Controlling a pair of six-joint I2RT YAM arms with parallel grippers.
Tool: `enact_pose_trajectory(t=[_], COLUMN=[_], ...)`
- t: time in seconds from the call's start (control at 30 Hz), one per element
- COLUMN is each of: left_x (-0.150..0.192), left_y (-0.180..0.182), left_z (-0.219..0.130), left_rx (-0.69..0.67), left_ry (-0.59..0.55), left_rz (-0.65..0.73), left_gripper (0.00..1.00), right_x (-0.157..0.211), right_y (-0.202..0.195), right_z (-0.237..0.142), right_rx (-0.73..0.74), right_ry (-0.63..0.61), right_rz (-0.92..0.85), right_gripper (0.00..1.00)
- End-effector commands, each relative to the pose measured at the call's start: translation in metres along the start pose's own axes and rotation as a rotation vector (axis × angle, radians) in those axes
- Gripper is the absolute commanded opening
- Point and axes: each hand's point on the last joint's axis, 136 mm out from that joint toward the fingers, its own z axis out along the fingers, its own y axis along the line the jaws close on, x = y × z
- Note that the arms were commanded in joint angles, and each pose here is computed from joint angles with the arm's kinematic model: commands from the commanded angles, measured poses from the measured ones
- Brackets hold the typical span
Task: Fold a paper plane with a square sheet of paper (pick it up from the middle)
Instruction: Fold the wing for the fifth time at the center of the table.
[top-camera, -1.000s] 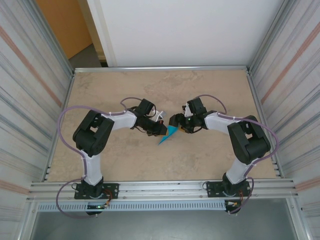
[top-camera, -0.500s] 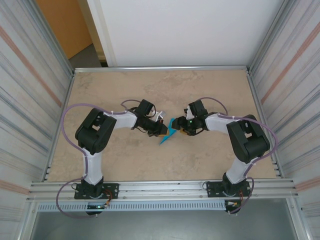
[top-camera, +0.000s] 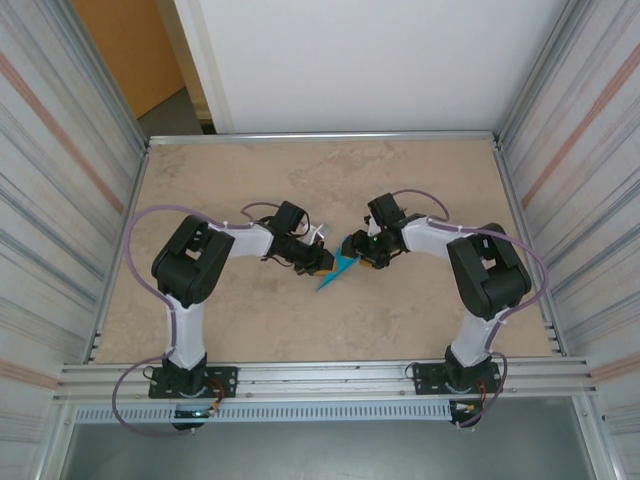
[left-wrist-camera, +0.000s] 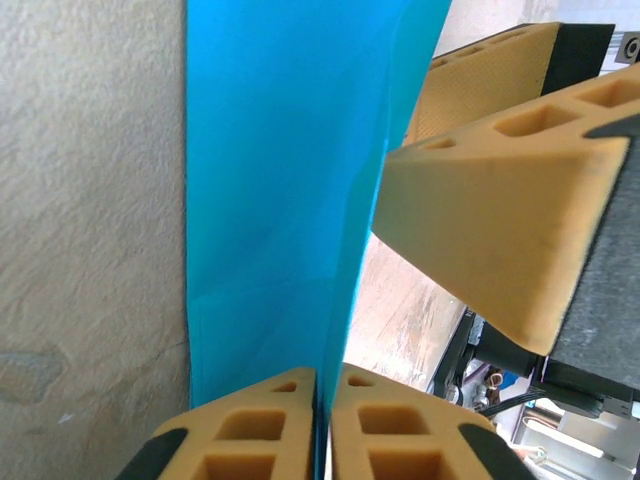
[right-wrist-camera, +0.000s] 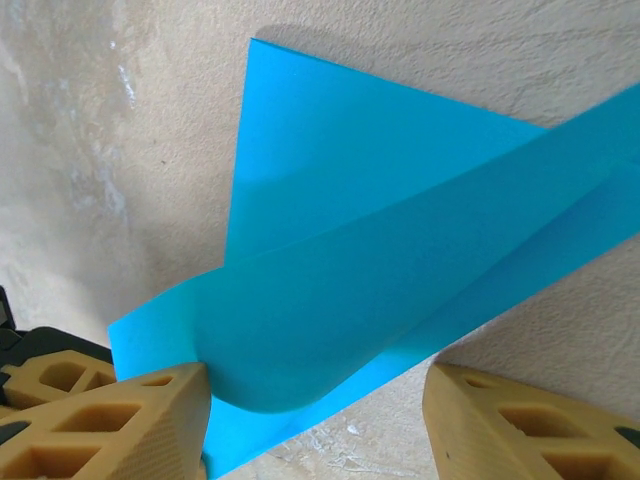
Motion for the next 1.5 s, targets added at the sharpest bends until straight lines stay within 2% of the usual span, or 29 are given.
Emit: enact_pose_trajectory(t=[0.0,0.47,0.73,0.93,1.07,1.47], left_x=[0.004,0.007,0.016,0.027,0.029,0.033], left_y=[0.004,-0.007,0.008,0.012,0.016,0.031], left_z=[0.001,-0.021,-0.029,-0.02,-0.017,-0.01], left_rx=[0.017,-0.02,-0.105,-0.148,-0.195,-0.248], left_ry=[0.016,-0.045,-0.095,-0.073,-0.063,-0.03], left_rz=[-0.011,0.051,0.03,0.045,0.051,0.023], left_gripper=[0.16,0.37,0.41,0.45,0.45,0.32], right_x=[0.01,0.015,0.017,0.02,0.021,0.028], right_y=[-0.03,-0.043,-0.046,-0.047,-0.048,-0.054], right_z=[0.025,0.035,0.035,0.038,0.038,0.041], right_rx=[0.151,0.238,0.254,0.254,0.254,0.277], right_ry=[0.027,0.054,0.061,0.073,0.078,0.099], right_rz=[0.026,0.07,0.086,0.104,0.11,0.12], right_gripper=[0.58,0.57,0.56,0.56,0.56,0.54])
